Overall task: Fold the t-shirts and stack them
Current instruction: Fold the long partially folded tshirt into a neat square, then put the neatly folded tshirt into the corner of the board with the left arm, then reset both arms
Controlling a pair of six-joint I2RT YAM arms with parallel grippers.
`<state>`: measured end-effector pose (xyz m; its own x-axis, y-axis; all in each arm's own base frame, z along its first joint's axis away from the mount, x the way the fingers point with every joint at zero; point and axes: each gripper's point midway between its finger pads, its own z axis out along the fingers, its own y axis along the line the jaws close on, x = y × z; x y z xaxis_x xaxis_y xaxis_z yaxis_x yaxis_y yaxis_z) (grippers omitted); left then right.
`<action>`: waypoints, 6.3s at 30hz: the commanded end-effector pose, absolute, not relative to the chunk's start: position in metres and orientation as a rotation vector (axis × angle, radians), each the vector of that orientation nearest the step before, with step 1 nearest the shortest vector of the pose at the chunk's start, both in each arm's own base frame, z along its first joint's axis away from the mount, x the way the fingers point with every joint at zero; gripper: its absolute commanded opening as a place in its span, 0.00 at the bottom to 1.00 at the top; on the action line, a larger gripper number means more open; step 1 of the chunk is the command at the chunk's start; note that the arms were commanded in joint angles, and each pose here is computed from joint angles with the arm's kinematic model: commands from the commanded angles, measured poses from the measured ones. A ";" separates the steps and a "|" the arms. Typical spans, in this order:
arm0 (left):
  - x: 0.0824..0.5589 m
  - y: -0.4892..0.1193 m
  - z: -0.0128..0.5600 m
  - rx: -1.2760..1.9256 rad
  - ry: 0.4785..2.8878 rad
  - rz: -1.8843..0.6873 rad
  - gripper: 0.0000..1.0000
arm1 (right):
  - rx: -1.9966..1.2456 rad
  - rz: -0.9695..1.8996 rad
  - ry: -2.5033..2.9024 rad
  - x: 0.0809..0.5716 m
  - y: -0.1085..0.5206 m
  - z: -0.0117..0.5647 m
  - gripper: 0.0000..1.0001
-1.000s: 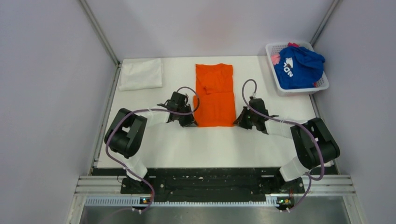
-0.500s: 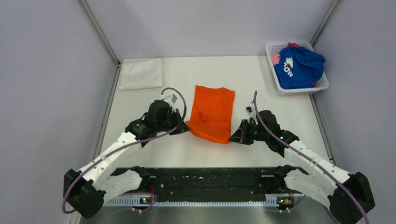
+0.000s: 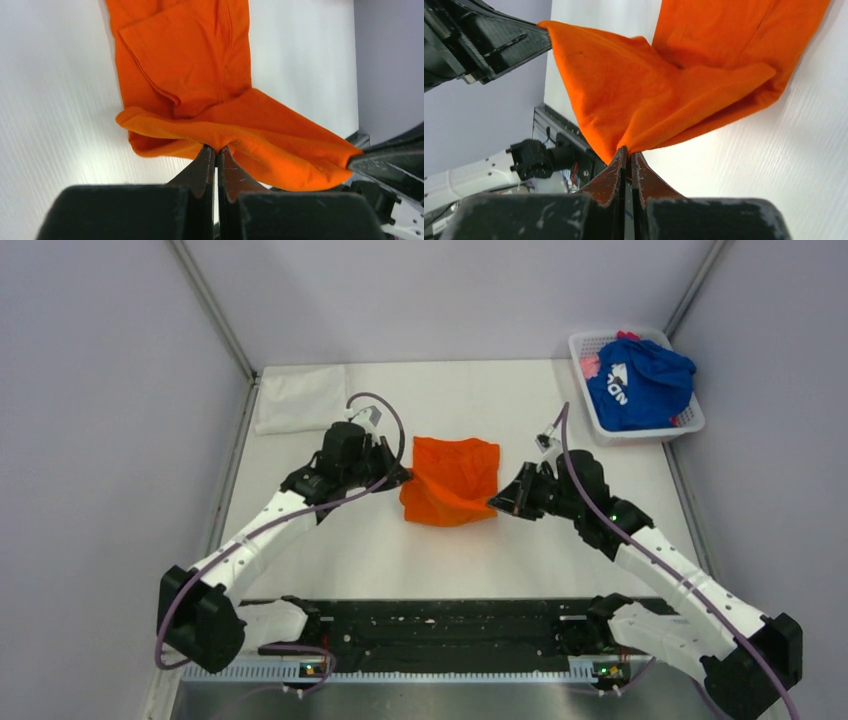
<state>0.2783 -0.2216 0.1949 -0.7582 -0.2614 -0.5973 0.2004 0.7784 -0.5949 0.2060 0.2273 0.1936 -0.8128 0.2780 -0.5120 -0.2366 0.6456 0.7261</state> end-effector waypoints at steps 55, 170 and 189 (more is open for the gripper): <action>0.461 -0.203 0.084 -0.213 2.503 -0.811 0.99 | 0.342 0.655 2.231 0.431 0.141 0.137 0.99; 0.651 0.128 0.186 -0.346 1.970 0.549 0.00 | 0.593 0.138 2.256 0.349 0.050 0.091 0.98; 0.613 0.124 0.249 -0.551 1.886 0.287 0.99 | 0.642 0.126 2.214 0.334 0.043 0.109 0.99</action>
